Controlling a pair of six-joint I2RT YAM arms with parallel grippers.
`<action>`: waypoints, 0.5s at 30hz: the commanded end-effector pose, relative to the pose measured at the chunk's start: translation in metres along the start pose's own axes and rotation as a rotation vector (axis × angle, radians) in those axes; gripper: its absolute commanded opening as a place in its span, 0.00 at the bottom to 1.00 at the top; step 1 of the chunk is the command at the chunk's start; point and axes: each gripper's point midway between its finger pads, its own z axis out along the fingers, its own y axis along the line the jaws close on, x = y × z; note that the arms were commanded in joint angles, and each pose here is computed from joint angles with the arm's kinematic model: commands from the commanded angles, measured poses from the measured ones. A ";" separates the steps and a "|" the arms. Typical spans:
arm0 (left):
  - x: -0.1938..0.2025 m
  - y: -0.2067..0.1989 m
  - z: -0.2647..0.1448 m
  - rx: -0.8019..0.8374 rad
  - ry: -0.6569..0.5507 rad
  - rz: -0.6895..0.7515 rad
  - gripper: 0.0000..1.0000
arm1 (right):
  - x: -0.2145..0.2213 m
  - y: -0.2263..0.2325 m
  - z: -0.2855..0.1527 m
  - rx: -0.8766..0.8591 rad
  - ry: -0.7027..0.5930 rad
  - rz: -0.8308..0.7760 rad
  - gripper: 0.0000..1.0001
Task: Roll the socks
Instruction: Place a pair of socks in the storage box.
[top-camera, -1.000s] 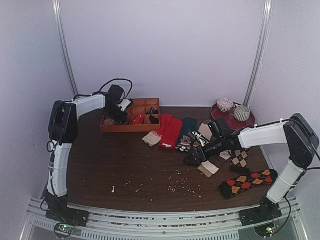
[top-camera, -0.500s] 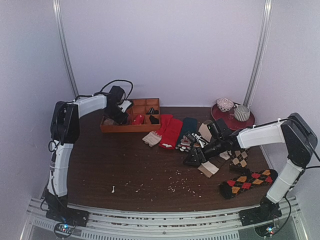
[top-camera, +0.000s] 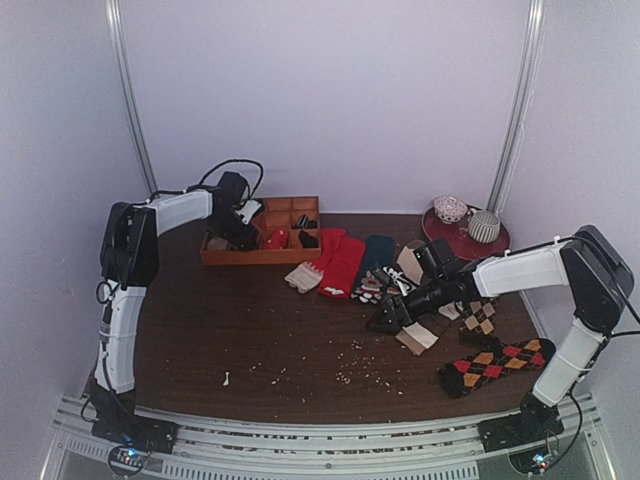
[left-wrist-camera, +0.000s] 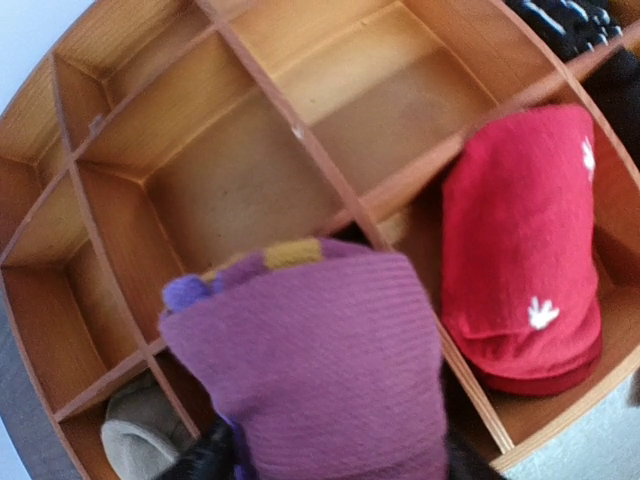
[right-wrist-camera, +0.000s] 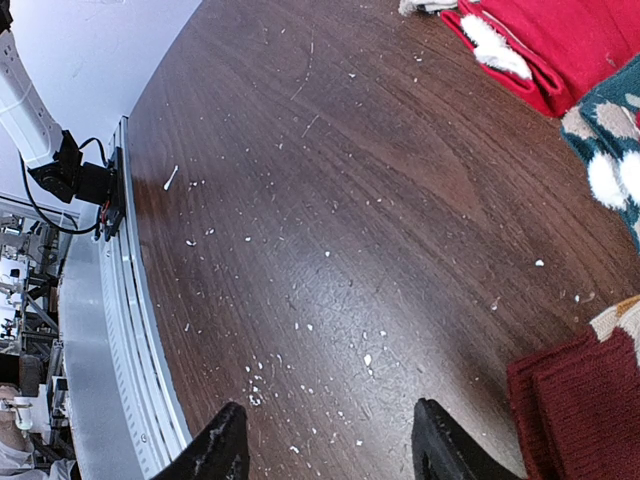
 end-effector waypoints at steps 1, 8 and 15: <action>-0.012 -0.004 -0.016 0.022 -0.026 0.023 0.62 | -0.012 0.005 -0.005 -0.009 -0.026 -0.019 0.56; -0.026 0.002 -0.028 0.001 -0.058 0.038 0.64 | -0.014 0.006 -0.008 -0.008 -0.032 -0.023 0.56; -0.028 0.005 -0.038 -0.011 -0.067 0.042 0.65 | -0.015 0.007 -0.006 -0.013 -0.030 -0.022 0.56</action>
